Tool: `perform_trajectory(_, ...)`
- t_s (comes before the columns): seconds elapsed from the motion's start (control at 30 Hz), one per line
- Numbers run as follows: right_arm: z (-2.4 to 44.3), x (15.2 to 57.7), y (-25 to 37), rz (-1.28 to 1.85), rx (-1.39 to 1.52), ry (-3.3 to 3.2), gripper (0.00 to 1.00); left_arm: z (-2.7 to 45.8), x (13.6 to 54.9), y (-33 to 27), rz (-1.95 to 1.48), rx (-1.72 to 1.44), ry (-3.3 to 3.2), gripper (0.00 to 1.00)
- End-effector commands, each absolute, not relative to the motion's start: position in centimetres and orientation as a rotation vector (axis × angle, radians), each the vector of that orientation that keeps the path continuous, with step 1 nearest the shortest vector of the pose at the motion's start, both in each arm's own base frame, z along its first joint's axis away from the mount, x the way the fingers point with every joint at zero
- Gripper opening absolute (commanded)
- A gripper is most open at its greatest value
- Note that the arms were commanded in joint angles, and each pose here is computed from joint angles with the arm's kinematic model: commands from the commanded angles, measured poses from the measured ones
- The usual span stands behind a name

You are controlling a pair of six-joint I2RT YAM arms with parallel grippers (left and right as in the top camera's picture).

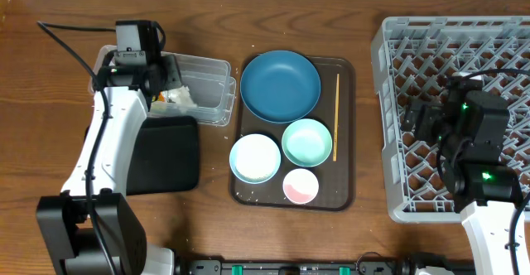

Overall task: Sort waste into correct bins and load items into the dishwasher rack
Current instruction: 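Carry the tissue with the left gripper and release it into the clear bin, then grasp the pink-lined white cup on the tray with the left gripper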

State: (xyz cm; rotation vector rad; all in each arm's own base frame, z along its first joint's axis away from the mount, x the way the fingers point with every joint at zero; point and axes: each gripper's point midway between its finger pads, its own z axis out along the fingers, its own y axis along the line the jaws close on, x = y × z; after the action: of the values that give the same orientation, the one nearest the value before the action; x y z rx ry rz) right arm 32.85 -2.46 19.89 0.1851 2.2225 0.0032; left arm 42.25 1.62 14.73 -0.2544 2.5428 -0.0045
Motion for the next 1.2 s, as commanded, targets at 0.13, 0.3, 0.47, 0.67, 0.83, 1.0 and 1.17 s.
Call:
perform_trajectory(0.13,21.1,33.1,-3.1,0.002,0.213,2.189,0.99,18.5,39.4,-6.5,-0.08,0.053,2.513,0.57)
perform_trajectory(0.3,20.7,33.2,-3.1,0.001,0.214,2.202,0.99,15.7,34.3,-12.0,-0.182,0.16,2.709,0.58)
perform_trajectory(0.47,20.6,33.3,-3.1,0.001,0.214,2.205,0.99,13.5,28.1,-18.0,-0.517,0.37,2.89,0.59)
perform_trajectory(0.67,20.6,33.3,-3.1,0.002,0.215,2.206,0.99,11.8,23.8,-21.0,-0.614,0.535,2.977,0.58)
perform_trajectory(0.83,20.5,33.3,-3.1,0.002,0.215,2.208,0.99,10.1,21.2,-22.5,-0.595,0.663,3.028,0.59)
perform_trajectory(1.0,20.5,33.2,-3.1,0.001,0.215,2.211,0.99,8.3,19.3,-23.5,-0.569,0.762,3.073,0.59)
perform_trajectory(1.17,20.5,33.2,-3.1,0.002,0.215,2.211,0.99,6.5,18.9,-24.2,-0.557,0.803,3.088,0.51)
